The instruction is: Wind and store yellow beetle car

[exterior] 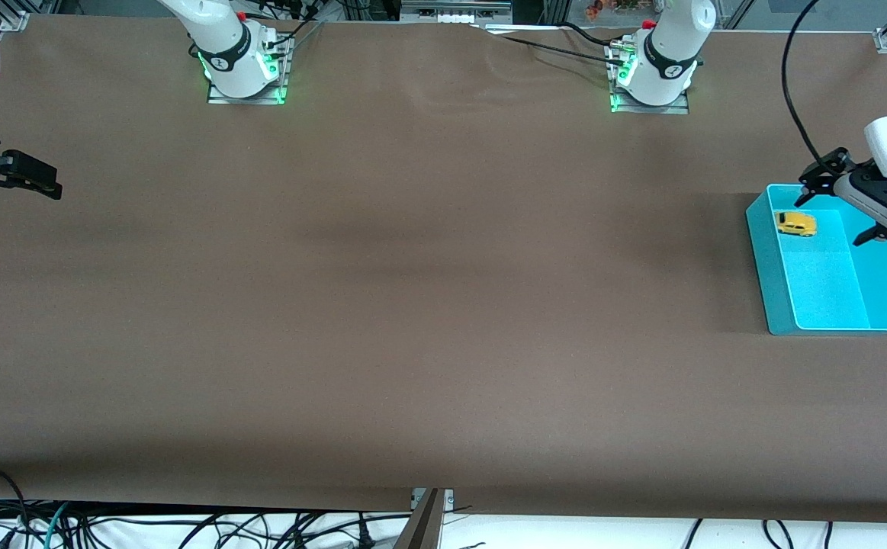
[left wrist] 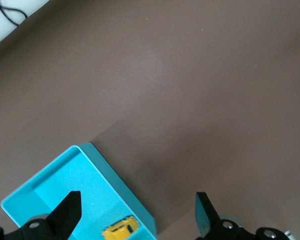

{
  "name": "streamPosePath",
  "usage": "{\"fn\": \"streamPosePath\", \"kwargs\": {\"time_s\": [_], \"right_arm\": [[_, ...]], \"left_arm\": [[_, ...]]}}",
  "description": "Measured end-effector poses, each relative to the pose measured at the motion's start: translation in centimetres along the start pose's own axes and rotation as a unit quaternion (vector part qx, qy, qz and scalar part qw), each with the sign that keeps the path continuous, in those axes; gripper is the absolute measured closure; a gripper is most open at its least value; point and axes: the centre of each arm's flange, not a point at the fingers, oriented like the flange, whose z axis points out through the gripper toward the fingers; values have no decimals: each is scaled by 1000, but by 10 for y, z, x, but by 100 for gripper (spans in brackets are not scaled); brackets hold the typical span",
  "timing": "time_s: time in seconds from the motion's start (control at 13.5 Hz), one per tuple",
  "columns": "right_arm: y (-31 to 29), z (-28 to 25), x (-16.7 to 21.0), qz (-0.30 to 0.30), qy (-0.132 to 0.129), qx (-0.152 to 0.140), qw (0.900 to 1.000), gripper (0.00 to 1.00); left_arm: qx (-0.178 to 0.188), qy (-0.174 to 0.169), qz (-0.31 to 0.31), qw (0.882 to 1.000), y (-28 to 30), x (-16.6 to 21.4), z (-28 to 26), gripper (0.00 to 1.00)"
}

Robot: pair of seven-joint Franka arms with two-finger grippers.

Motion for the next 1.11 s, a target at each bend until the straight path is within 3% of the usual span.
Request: {"fn": "streamPosePath", "kwargs": {"time_s": [0.22, 0.52, 0.66, 1.11], "right_arm": [[0, 0, 0, 0, 0, 0, 1000, 0], [0, 0, 0, 0, 0, 0, 1000, 0], [0, 0, 0, 0, 0, 0, 1000, 0], [0, 0, 0, 0, 0, 0, 1000, 0]], "left_arm": [[-6, -11, -108, 994, 18, 9, -6, 0], [-9, -32, -272, 962, 48, 21, -19, 0], [-2, -22, -299, 954, 62, 30, -34, 0], [11, -14, -298, 954, 66, 33, -43, 0]]}}
